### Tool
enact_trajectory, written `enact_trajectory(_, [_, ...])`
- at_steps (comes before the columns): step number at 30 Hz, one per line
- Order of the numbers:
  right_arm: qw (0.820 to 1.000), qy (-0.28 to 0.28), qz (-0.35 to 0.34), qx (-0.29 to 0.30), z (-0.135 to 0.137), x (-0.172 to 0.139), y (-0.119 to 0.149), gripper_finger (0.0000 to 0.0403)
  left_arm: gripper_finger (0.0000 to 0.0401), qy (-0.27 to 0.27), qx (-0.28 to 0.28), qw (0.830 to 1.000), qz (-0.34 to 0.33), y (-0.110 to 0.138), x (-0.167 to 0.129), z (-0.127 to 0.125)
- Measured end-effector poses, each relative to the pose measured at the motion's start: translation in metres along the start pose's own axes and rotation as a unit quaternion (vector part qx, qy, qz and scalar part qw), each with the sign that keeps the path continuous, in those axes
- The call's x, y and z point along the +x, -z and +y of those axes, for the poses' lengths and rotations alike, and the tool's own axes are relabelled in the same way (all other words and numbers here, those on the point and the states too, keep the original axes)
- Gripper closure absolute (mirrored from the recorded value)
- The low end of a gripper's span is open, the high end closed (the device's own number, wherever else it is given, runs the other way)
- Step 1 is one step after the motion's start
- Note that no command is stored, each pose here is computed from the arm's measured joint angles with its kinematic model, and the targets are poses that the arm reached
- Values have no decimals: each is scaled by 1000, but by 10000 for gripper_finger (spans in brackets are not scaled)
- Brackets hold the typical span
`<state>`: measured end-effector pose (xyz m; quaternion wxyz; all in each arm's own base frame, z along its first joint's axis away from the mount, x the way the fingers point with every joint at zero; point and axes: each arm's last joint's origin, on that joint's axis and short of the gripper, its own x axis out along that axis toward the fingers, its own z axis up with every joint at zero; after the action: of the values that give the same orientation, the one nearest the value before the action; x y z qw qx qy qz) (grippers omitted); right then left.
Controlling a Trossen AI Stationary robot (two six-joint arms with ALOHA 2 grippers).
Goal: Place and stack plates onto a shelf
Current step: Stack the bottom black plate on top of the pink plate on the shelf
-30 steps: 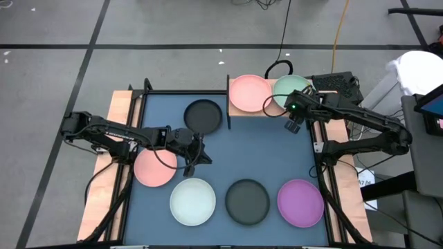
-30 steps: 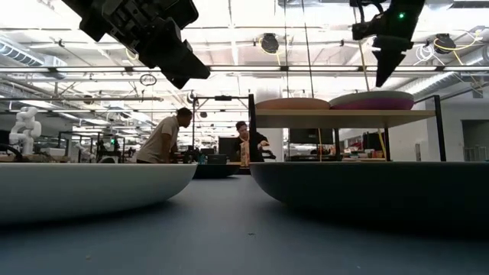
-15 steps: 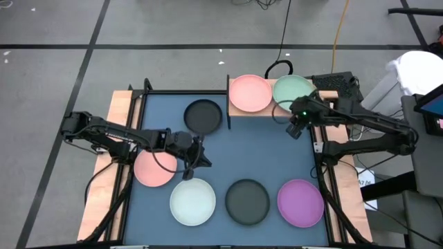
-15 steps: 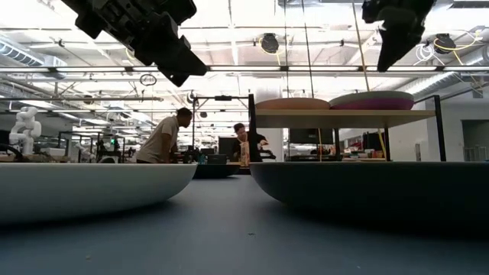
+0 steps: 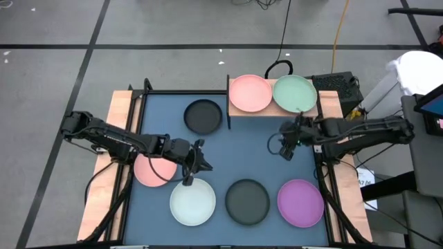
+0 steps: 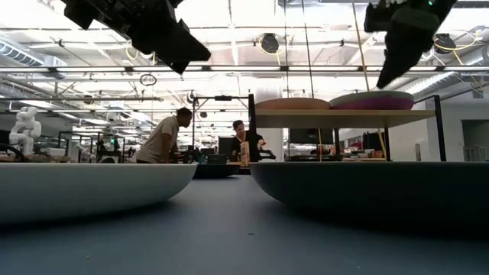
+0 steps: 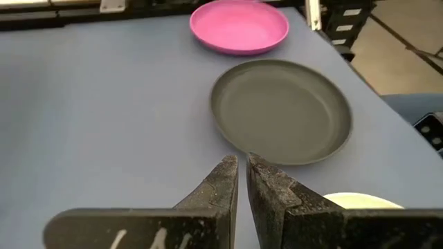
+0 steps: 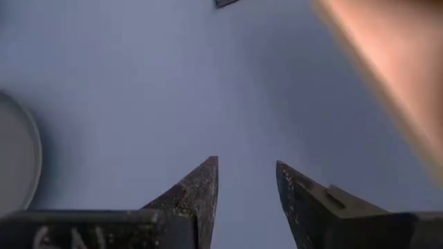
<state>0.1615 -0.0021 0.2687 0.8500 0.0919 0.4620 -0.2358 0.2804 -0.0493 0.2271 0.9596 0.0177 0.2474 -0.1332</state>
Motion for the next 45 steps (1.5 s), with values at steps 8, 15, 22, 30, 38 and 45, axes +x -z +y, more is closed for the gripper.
enact_trajectory(8, [1000,-24,9,-1,15,19,22,275,366,18,34,999,-7,-2,1,-20])
enact_trajectory(15, [999,-50,17,2,23,17,28,275,366,8,46,999,-19,-4,2,-30])
enact_trajectory(22, [998,-62,13,2,29,19,32,275,366,15,60,998,-17,-19,20,-36])
enact_trajectory(30, [994,-106,36,9,37,36,51,275,357,30,104,992,67,-15,64,-44])
enact_trajectory(38, [991,-118,56,12,41,41,63,275,262,79,195,970,119,-3,108,-69])
enact_trajectory(45, [991,-123,54,11,43,40,64,275,229,103,319,931,144,-2,139,-86])
